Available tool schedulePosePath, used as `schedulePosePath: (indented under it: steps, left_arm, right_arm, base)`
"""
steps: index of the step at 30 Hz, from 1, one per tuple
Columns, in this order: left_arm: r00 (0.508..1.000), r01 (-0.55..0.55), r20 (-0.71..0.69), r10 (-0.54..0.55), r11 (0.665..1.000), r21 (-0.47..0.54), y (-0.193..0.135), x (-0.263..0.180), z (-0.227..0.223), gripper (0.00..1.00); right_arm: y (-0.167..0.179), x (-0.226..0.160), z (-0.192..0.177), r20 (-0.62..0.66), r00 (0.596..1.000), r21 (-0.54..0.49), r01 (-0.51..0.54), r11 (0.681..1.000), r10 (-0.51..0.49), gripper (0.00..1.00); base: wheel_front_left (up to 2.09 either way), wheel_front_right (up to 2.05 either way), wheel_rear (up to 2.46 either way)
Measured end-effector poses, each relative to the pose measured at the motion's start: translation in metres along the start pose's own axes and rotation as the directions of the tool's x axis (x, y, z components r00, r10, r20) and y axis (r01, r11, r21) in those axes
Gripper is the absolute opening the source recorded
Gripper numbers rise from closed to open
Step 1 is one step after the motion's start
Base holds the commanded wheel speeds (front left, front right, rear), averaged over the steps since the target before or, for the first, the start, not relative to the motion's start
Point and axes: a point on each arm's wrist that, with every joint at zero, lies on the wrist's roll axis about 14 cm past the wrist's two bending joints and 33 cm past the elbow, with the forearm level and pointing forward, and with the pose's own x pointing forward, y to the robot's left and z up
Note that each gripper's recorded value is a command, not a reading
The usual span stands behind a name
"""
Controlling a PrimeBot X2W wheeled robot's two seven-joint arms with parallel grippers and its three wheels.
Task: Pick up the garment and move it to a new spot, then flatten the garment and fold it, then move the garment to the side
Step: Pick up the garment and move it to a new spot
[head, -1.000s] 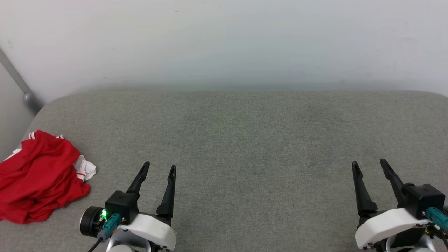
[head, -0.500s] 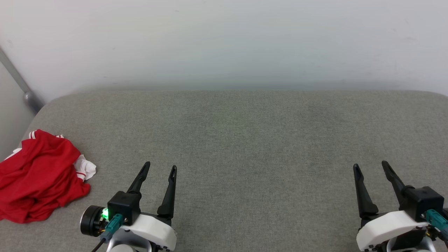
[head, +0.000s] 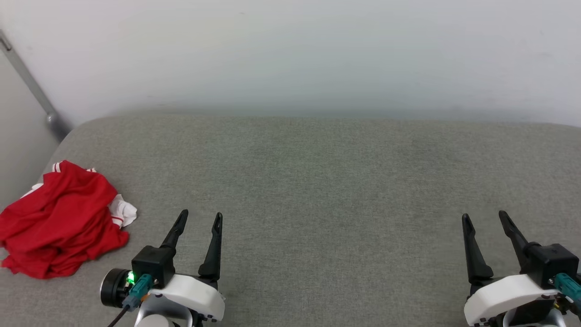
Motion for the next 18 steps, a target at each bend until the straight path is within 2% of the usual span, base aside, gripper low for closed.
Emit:
schedulePosePath:
  steps: [9,14,18]
  left_arm:
    - [0.988,-0.154,0.010,0.154,0.988,-0.018,0.047,-0.022,0.005,1.00]
    - [0.960,-0.281,0.010,0.281,0.960,-0.008,0.085,-0.049,0.007,1.00]
    - [0.925,-0.381,0.017,0.381,0.925,0.002,0.113,-0.075,0.011,1.00]
  right_arm:
    - [0.047,0.021,0.002,0.007,0.990,0.009,-0.141,0.990,0.141,1.00]
    - [0.087,0.035,0.003,0.011,0.968,0.015,-0.253,0.967,0.252,1.00]
    - [0.125,0.043,0.006,0.020,0.935,0.026,-0.353,0.935,0.353,1.00]
  base:
    - [0.00,0.00,0.00]
    - [0.00,0.00,0.00]
    - [0.00,0.00,0.00]
